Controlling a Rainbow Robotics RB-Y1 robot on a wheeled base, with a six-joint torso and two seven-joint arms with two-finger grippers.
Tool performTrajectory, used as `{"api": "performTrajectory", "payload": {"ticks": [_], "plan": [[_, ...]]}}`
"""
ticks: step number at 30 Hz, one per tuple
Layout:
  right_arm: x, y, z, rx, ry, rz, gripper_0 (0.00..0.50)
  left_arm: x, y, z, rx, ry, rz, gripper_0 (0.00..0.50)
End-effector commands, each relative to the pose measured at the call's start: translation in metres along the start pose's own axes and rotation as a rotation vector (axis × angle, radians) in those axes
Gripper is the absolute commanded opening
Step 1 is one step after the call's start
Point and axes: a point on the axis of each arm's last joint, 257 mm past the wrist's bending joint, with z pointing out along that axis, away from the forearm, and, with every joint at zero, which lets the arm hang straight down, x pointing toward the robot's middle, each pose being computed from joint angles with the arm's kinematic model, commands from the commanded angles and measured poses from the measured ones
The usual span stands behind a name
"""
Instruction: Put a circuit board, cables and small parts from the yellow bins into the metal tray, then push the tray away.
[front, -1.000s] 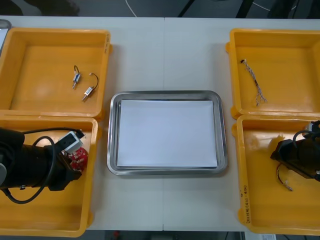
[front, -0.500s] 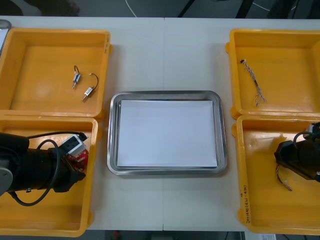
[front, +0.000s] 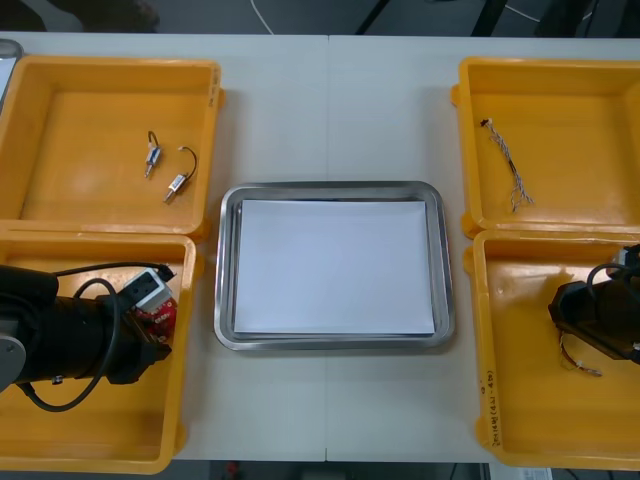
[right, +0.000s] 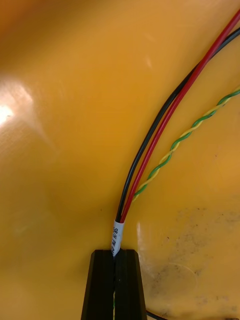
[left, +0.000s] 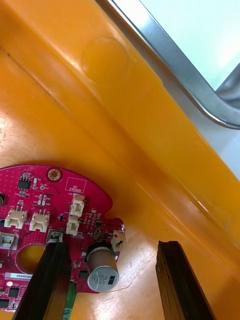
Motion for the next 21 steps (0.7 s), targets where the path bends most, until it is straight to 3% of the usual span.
{"api": "performTrajectory", "payload": {"ticks": [1,8,9,10,11,19,21], "plan": [[0.001,-0.004,-0.008,-0.012,0.0,0.025,0.0,0.023,0.005,-0.003,-0.011,0.048,0.122,0.5],[-0.015,-0.003,-0.034,-0.013,-0.041,-0.01,0.0,0.025,0.006,-0.002,-0.014,0.052,0.132,0.5],[-0.018,-0.003,-0.039,-0.009,-0.045,-0.018,0.0,0.026,0.006,-0.002,-0.013,0.055,0.133,0.361],[-0.019,-0.002,-0.043,-0.009,-0.047,-0.024,0.0,0.025,0.006,-0.002,-0.014,0.052,0.134,0.264],[-0.021,-0.003,-0.049,0.0,-0.049,-0.032,0.0,0.025,0.006,-0.003,-0.013,0.053,0.138,0.003],[-0.024,-0.014,-0.103,0.051,-0.037,-0.058,0.0,0.025,0.007,-0.003,-0.015,0.054,0.144,0.0],[-0.031,-0.014,-0.117,0.055,-0.068,-0.072,0.0,0.026,0.009,-0.004,-0.017,0.057,0.143,0.0]]}}
